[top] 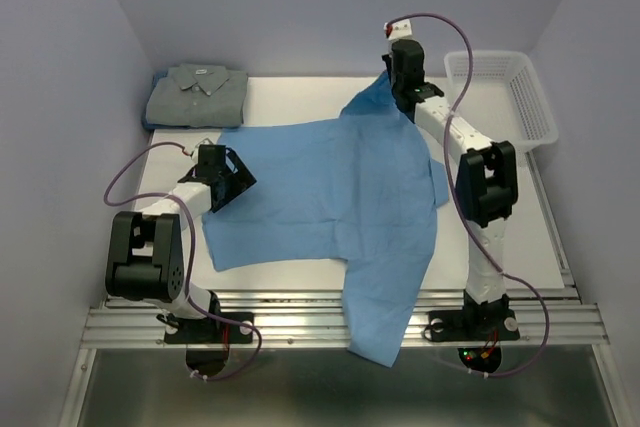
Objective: Fold and stack the long sleeve shirts
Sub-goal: Flatten the shirt out
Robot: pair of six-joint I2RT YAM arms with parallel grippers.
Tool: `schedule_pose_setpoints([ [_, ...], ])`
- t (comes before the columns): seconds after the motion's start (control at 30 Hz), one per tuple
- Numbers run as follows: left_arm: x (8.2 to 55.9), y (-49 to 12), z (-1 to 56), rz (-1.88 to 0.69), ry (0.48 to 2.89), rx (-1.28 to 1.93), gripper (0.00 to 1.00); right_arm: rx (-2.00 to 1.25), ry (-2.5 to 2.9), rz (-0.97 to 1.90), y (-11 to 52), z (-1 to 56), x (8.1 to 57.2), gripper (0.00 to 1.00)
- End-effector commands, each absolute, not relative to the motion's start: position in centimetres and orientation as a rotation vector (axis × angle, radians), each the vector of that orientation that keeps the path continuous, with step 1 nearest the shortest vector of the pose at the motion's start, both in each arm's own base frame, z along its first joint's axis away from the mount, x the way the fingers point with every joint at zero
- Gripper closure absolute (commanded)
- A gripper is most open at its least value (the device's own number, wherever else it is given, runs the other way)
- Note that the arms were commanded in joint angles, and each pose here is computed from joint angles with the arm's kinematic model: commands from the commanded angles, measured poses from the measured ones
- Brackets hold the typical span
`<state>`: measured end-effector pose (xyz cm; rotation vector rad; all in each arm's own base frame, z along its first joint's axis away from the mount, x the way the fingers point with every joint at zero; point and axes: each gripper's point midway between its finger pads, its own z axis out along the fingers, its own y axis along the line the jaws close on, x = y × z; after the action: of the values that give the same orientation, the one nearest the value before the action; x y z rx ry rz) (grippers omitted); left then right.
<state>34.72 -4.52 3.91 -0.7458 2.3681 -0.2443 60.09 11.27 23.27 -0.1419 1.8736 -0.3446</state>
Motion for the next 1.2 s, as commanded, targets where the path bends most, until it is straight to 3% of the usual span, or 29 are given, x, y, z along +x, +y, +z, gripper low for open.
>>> schedule_pose_setpoints([
  [0.0, 36.5, -4.6, 5.4, -0.256, 2.315, -0.73, 0.01, -0.248, 1.607, -0.408, 12.5, 24.3, 66.8, 0.88],
  [0.03, 36.7, -4.7, 5.6, -0.263, 2.315, -0.725, 0.01, -0.224, 1.537, -0.417, 12.6, 27.3, 67.9, 0.79],
  [0.1, 36.8, -4.8, 5.8, -0.268, 2.312, -0.721, 0.01, -0.224, 1.538, -0.446, 12.7, 25.9, 69.2, 0.65],
  [0.13, 36.8, -4.8, 5.9, -0.268, 2.308, -0.717, 0.01, -0.214, 1.532, -0.441, 12.7, 26.3, 69.2, 0.3],
  [0.17, 36.7, -4.8, 6.0, -0.264, 2.307, -0.716, 0.01, -0.213, 1.548, -0.43, 12.7, 26.0, 69.0, 0.07],
  [0.2, 36.6, -4.7, 6.2, -0.261, 2.299, -0.714, 0.01, -0.206, 1.58, -0.392, 12.9, 26.6, 68.2, 0.0],
  [0.37, 36.2, -4.4, 6.6, -0.25, 2.292, -0.709, 0.01, -0.186, 1.757, -0.201, 13.2, 27.0, 61.9, 0.0],
  [0.4, 36.2, -4.4, 6.6, -0.251, 2.289, -0.712, 0.01, -0.13, 1.895, -0.143, 13.0, 22.7, 59.3, 0.0],
  [0.43, 36.0, -4.4, 6.4, -0.25, 2.293, -0.716, 0.01, -0.085, 1.887, -0.09, 12.7, 25.0, 56.9, 0.0],
  [0.5, 35.8, -4.5, 6.2, -0.255, 2.3, -0.711, 0.01, -0.03, 2.081, 0.034, 13.1, 19.0, 51.9, 0.0],
  [0.73, 36.2, -5.3, 5.5, -0.267, 2.332, -0.681, 0.01, -0.017, 2.432, 0.387, 15.9, 10.7, 40.4, 0.0],
  [0.93, 37.0, -6.5, 4.1, -0.28, 2.39, -0.656, 0.01, 0.086, 2.554, 0.322, 14.6, 6.2, 37.9, 0.0],
  [1.17, 38.9, -8.2, 2.5, -0.31, 2.454, -0.635, 0.01, 0.243, 2.627, 0.153, 10.0, 2.0, 39.1, 0.0],
])
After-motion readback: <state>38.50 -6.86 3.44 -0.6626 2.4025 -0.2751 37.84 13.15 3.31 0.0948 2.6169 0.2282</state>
